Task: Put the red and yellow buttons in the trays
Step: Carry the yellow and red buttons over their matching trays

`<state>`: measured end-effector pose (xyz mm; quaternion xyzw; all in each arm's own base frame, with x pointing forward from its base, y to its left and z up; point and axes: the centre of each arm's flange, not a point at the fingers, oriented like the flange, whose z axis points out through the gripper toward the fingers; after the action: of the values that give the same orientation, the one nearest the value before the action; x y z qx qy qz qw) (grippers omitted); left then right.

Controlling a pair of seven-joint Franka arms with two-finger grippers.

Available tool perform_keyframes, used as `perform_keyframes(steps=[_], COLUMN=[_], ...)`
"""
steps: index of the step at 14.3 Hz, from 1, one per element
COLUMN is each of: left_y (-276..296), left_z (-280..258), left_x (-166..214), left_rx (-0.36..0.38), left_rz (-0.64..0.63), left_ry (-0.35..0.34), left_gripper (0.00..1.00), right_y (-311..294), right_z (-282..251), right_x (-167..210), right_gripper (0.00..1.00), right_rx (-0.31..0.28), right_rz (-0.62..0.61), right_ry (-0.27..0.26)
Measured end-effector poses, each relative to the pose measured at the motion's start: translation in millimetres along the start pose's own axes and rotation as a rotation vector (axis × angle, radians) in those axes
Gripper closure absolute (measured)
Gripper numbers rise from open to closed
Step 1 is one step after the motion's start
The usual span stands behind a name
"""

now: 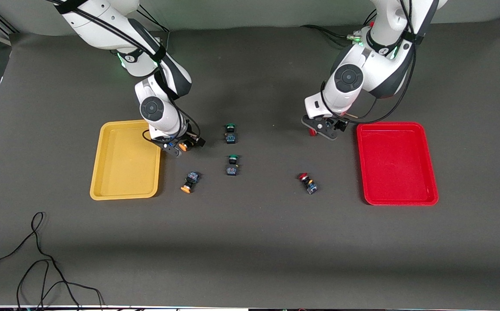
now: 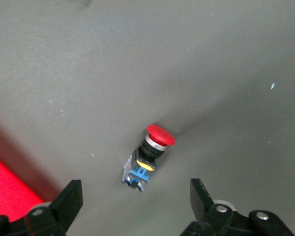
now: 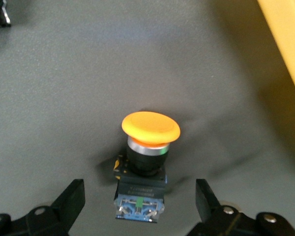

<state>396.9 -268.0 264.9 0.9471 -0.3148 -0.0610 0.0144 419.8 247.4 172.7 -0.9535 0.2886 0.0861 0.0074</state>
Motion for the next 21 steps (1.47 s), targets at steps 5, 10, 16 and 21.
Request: perform_keyframes(steps=[5, 10, 16, 21], left_y=[-5.4, -3.4, -1.3, -10.8], left_z=[36.6, 67.2, 90.7, 67.3], left_x=[-12.8, -18.0, -23.6, -18.0], left_rx=[-0.007, -0.02, -0.033, -0.02], left_rz=[0.046, 0.065, 0.068, 0.051], left_ry=[0.026, 0.057, 0.065, 0.046], left_gripper=[0.02, 0.04, 0.36, 0.67], right_y=[1.2, 1.9, 0.4, -1.1], right_z=[4.3, 4.6, -3.0, -81.6], right_x=[2.6, 3.8, 8.2, 5.1], right_gripper=[0.09, 0.4, 0.59, 0.59], right_rx=[0.004, 0.001, 0.015, -0.015], right_rz=[0.006, -0.001, 0.002, -0.005], right_ry=[0.001, 0.007, 0.021, 0.045])
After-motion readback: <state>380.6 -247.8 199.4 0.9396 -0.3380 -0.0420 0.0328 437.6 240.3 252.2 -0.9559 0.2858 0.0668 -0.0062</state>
